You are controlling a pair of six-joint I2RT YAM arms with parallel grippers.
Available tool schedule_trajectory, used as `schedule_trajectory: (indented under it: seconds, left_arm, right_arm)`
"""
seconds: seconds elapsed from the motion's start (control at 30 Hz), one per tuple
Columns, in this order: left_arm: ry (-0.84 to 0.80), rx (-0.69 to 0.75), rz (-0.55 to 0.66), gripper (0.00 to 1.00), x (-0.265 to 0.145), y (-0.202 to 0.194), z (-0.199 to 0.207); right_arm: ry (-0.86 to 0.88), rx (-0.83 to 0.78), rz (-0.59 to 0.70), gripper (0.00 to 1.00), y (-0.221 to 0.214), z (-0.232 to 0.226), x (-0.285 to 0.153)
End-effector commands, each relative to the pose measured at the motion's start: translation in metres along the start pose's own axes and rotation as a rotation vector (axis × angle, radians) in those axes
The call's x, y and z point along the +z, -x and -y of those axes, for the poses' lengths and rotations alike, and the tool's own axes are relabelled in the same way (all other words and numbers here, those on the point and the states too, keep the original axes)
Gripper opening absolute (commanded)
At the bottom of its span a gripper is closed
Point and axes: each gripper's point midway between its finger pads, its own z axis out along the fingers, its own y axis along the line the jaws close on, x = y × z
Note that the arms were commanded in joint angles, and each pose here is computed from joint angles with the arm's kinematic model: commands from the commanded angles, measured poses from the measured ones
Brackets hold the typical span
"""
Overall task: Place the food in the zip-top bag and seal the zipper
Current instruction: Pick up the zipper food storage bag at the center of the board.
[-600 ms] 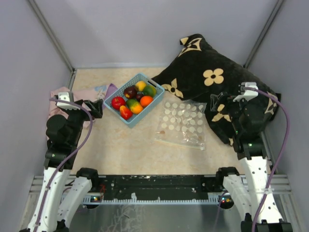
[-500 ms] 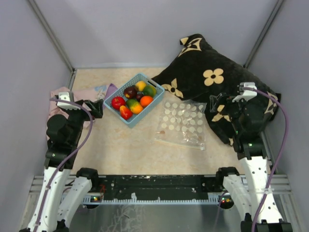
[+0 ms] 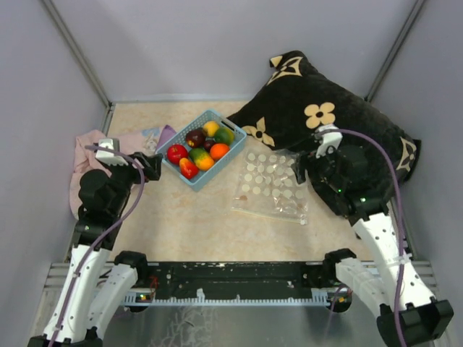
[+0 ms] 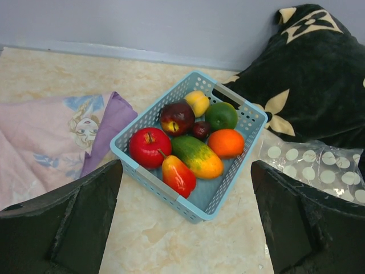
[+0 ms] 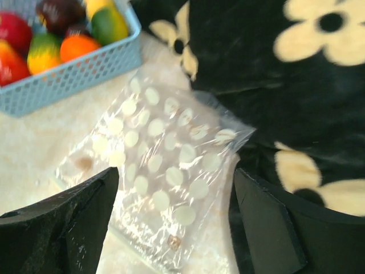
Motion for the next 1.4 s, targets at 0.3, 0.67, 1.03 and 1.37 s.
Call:
schedule_trajectory:
  seconds: [0.3, 0.67, 1.03, 1.37]
  left_arm:
    - [-0.087, 0.01, -0.033, 1.0, 0.009, -0.016, 0.012]
    - [-0.069, 0.051, -0.056, 1.0, 0.014, -0.022, 0.006]
    - [-0.072, 0.049, -0.054, 1.0, 0.011, -0.02, 0.008]
    - [-0.084, 0.01, -0.065, 1.0, 0.006, -0.027, 0.01]
  right_arm:
    - [0.114, -0.484, -0.376, 0.78, -0.081, -0.068, 0.015]
    - [0.239, -0.693, -0.577, 0.76, -0.135, -0.102, 0.019]
    - [0.283, -0.765, -0.653, 0.76, -0.169, -0.114, 0.025]
    - [0.344, -0.789, -0.689, 0.75, -0.187, -0.129, 0.027]
